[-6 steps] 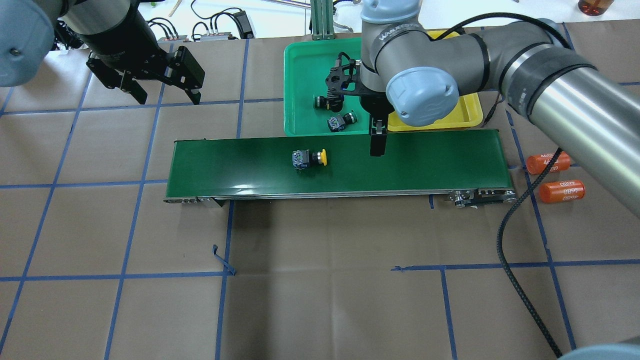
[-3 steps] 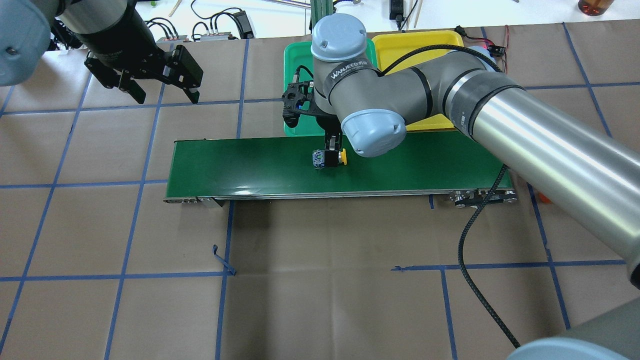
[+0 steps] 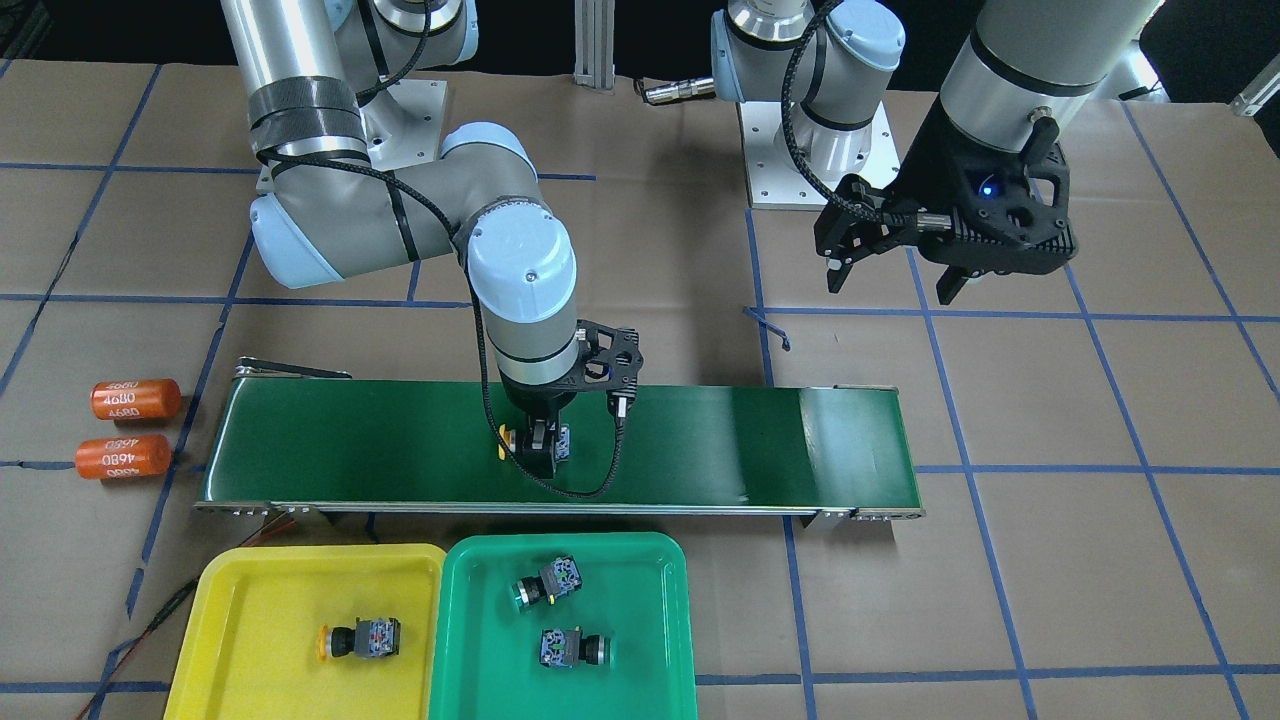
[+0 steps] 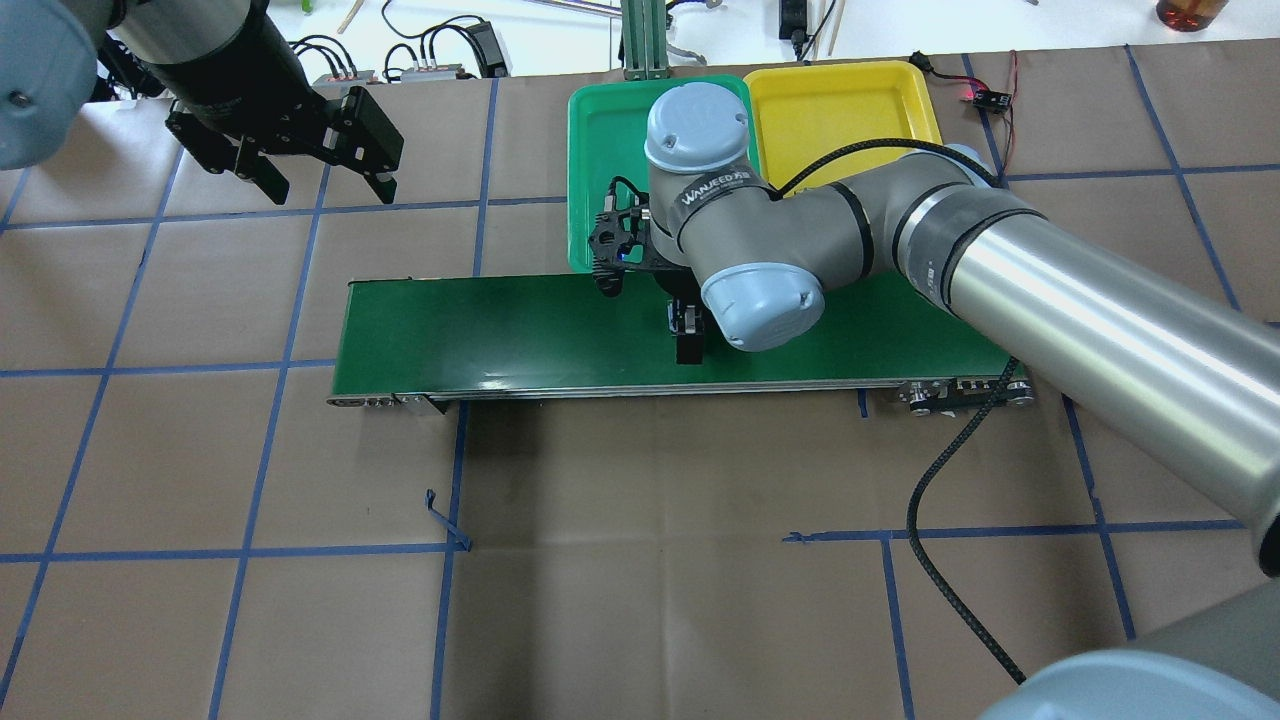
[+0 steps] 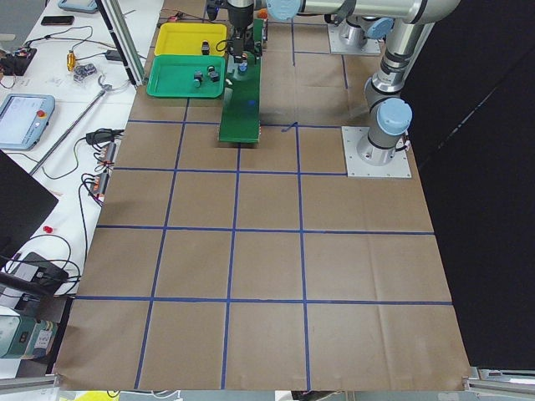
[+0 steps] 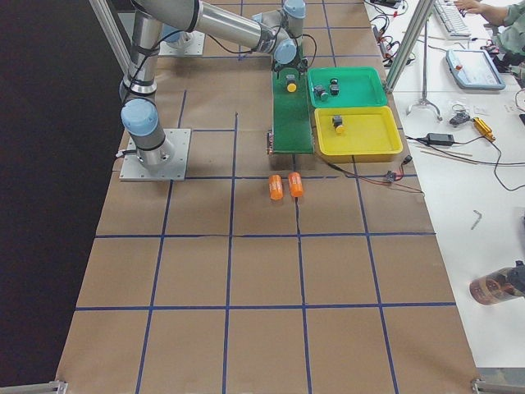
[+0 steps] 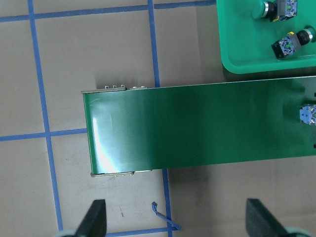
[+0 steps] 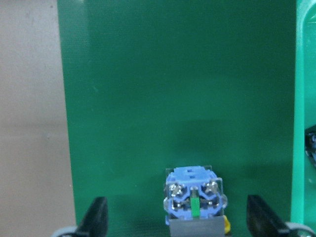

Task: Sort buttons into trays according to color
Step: 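Lower the yellow-cap button into the yellow tray and open the right gripper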

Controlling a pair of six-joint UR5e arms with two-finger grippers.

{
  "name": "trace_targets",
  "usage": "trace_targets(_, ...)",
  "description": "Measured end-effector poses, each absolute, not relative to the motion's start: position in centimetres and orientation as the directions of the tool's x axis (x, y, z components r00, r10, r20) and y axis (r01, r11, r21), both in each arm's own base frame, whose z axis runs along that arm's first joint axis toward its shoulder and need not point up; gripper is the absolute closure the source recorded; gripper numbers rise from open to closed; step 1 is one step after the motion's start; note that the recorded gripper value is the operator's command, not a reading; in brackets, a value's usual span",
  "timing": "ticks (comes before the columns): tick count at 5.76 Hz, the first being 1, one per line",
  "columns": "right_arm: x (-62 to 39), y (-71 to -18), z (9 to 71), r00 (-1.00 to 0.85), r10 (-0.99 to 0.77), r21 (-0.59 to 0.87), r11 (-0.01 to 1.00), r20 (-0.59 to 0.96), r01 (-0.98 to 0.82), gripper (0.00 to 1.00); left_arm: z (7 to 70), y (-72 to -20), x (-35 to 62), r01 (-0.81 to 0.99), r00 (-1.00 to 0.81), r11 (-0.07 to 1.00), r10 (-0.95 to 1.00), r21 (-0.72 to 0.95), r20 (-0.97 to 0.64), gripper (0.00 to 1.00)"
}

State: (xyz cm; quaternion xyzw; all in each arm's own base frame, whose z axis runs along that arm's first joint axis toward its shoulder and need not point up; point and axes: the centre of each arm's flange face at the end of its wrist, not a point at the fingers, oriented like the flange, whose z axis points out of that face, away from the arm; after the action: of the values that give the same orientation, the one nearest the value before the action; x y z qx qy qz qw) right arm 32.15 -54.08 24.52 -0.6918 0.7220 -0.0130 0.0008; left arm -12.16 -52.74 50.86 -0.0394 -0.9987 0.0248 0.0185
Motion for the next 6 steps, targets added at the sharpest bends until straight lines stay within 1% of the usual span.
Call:
trace_targets(1,30.1,-54.5,23.9,-0.059,-0.998,-0.011,0.059,0.016,-0.998,0.05,50.9,-52.7,-12.1,0.078,-0.996,0.996,0.079,-0.052,0.035,0.02)
trace_targets(2,28.2,-55.1,24.0,-0.078,-0.997,0.001,0.078,0.023,-0.997,0.31,50.8,-52.8,-12.2,0.078,-0.996,0.996,0.080,-0.052,0.035,0.02)
trace_targets(3,26.6,-55.5,24.6,-0.093,-0.995,0.009,0.093,0.029,-0.996,0.67,50.6,-53.0,-12.2,0.078,-0.996,0.996,0.080,-0.054,0.034,0.02)
trace_targets(4,25.1,-55.7,24.7,-0.105,-0.994,0.032,0.105,0.027,-0.994,0.79,50.4,-53.0,-12.1,0.078,-0.996,0.995,0.080,-0.057,0.032,0.02)
trace_targets(5,24.0,-55.7,24.5,-0.097,-0.995,0.064,0.099,0.027,-0.993,0.88,50.3,-52.9,-12.1,0.077,-0.996,0.995,0.079,-0.058,0.031,0.02)
trace_targets(6,23.1,-55.9,24.5,-0.086,-0.996,0.079,0.088,0.027,-0.993,0.92,50.3,-52.8,-12.1,0.075,-0.996,0.995,0.077,-0.060,0.032,0.02)
